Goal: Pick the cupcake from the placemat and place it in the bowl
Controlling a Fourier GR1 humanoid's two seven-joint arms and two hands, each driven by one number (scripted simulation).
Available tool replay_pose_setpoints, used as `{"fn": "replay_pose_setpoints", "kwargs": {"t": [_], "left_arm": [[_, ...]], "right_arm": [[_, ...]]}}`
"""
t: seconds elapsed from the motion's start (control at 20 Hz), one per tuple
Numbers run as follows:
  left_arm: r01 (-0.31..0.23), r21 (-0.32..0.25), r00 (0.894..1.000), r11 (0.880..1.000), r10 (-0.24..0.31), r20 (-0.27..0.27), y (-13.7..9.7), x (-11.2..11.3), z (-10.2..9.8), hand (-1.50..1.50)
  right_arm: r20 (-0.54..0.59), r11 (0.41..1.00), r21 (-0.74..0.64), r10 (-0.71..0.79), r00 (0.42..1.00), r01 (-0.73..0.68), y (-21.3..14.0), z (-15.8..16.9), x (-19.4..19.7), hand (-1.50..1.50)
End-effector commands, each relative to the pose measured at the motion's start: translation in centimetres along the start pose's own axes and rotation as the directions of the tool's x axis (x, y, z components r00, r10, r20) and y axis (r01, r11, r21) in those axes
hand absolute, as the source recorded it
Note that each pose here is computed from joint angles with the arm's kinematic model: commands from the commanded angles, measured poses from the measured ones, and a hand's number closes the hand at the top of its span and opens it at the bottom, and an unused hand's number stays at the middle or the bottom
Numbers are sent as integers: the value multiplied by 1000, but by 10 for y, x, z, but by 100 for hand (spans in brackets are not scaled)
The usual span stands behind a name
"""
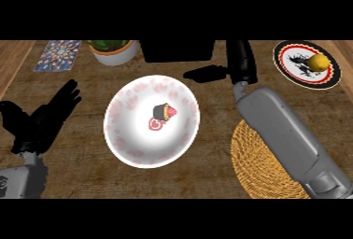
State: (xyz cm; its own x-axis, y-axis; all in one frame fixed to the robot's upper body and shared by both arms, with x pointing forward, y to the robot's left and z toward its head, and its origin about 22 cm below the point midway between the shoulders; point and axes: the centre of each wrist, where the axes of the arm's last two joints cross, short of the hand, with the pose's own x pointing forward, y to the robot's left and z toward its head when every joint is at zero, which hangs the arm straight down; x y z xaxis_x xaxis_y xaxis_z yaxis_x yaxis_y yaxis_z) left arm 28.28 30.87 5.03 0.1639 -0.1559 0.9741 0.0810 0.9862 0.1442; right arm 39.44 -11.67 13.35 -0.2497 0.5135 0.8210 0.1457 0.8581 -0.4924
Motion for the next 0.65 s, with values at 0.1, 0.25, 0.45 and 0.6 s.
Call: {"fn": "replay_pose_setpoints", "kwargs": {"t": [0.1, 0.25, 0.45, 0.6], "left_arm": [[-9, 18, 1000, 1000, 9, 0, 6, 5, 5, 0], [-1, 31, 1000, 1000, 1, 3, 1, -4, 10, 0], [-20, 37, 1000, 999, 21, -20, 7, -2, 12, 0], [-20, 20, 1000, 1000, 20, 4, 11, -6, 15, 0]], "right_arm": [[147, 985, 121, -138, 980, 120, -48, 52, 20, -150], [157, 959, 192, -241, 958, 210, -69, 87, 23, -150], [132, 914, 230, -369, 920, 334, -93, 145, 22, -150], [157, 925, 238, -339, 928, 298, -109, 197, 21, 150]]}}
